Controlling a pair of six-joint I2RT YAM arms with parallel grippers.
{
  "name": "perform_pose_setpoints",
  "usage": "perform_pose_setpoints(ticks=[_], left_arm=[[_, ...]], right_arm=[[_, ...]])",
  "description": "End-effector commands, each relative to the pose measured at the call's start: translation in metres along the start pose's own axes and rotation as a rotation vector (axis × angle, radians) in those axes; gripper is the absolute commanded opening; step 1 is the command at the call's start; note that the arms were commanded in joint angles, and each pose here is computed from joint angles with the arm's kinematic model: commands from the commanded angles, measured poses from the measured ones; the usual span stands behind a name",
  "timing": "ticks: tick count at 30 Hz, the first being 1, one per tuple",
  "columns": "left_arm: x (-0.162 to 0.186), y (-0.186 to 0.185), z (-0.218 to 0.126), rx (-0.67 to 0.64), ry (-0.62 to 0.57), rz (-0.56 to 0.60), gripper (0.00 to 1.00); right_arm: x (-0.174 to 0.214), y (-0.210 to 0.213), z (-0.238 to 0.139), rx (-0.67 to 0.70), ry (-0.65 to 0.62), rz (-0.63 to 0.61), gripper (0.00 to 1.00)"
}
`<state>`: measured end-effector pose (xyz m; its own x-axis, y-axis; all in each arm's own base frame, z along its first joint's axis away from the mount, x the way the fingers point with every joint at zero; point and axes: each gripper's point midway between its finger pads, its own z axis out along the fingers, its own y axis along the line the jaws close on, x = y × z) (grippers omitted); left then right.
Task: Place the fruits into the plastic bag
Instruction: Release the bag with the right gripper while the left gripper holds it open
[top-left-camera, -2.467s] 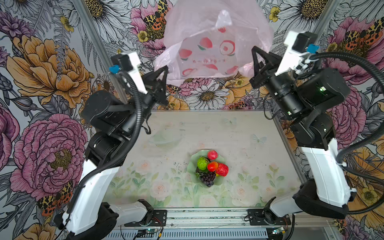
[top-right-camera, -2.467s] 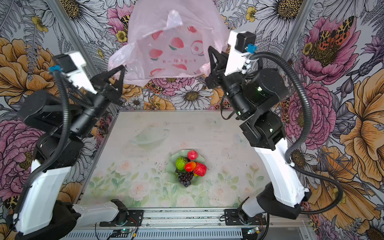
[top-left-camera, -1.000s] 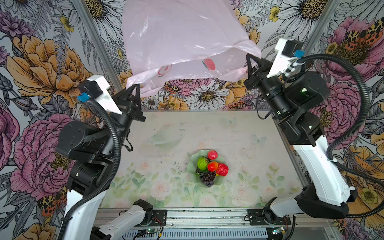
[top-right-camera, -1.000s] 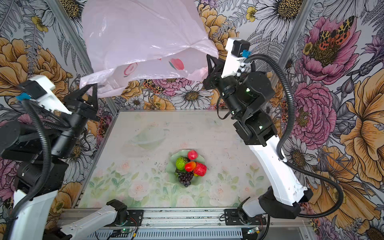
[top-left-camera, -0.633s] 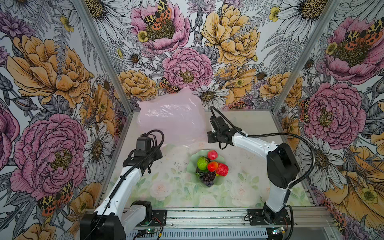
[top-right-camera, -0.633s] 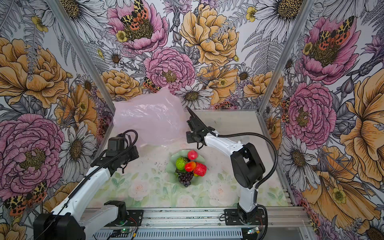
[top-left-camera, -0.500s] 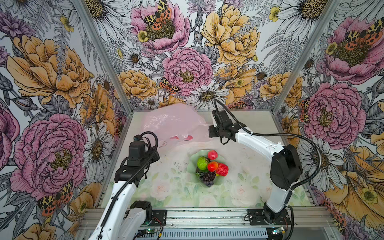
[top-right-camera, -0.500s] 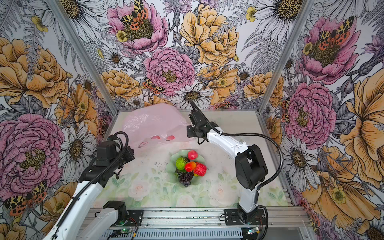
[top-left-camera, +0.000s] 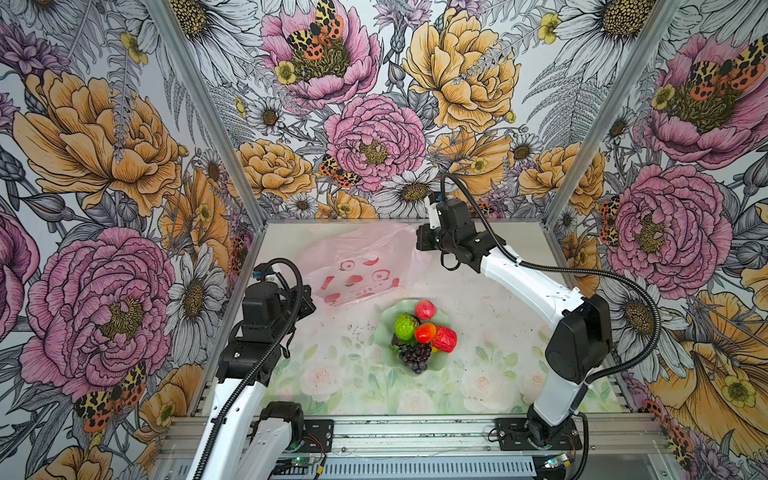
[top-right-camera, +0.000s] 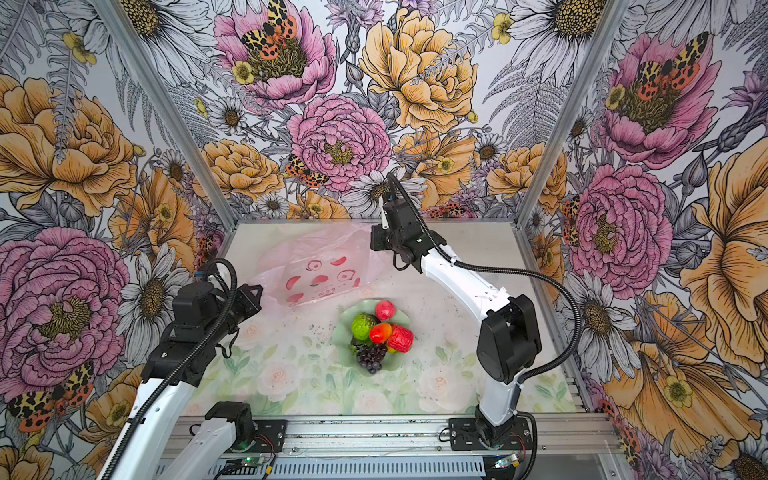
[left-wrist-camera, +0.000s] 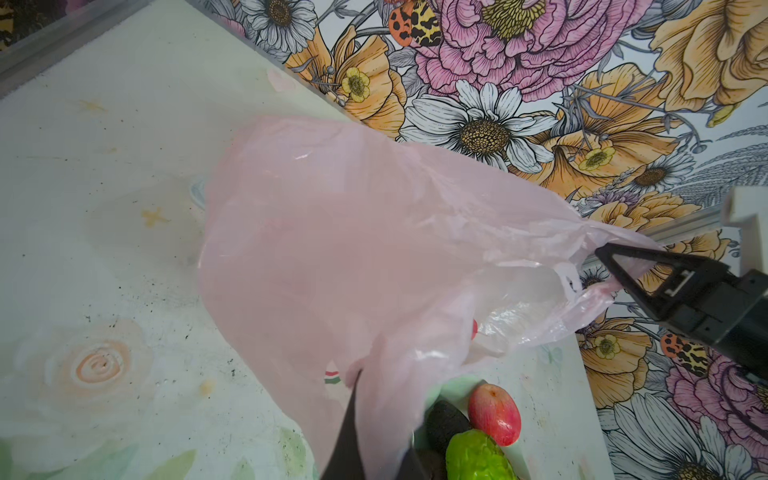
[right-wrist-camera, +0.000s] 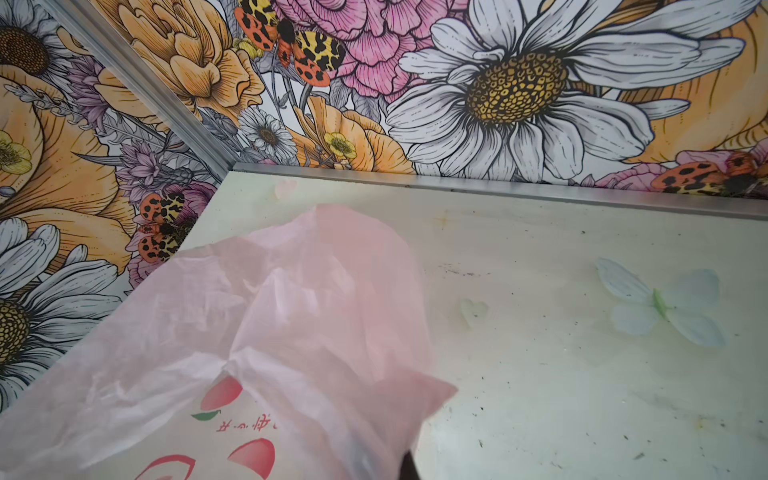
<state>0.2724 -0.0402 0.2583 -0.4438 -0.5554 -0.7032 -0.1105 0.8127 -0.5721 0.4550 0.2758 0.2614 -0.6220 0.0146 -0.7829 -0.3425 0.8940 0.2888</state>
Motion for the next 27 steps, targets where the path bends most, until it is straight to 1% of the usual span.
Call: perform_pose_setpoints(ticks=[1, 6, 12, 18, 21, 27], left_arm=[[0.004, 0.000, -0.002, 0.015, 0.006, -0.004, 0.00], [0.009, 0.001, -0.002, 0.031, 0.006, 0.021, 0.00], [0.012, 0.001, -0.001, 0.044, 0.004, 0.019, 0.00], [0.013, 0.001, 0.004, 0.052, 0.003, -0.009, 0.00], [0.017, 0.002, 0.010, 0.048, 0.030, -0.063, 0.00], [0.032, -0.004, 0.023, 0.072, 0.140, -0.096, 0.00]], right_arm=[[0.002, 0.001, 0.004, -0.012, 0.006, 0.018, 0.00], [0.001, 0.004, 0.013, -0.026, 0.011, 0.024, 0.00], [0.005, 0.003, 0.023, -0.027, 0.027, 0.029, 0.00], [0.009, 0.000, 0.031, -0.019, 0.041, 0.035, 0.00], [0.011, -0.002, 0.033, -0.015, 0.045, 0.039, 0.00], [0.015, -0.006, 0.034, -0.003, 0.055, 0.049, 0.00]])
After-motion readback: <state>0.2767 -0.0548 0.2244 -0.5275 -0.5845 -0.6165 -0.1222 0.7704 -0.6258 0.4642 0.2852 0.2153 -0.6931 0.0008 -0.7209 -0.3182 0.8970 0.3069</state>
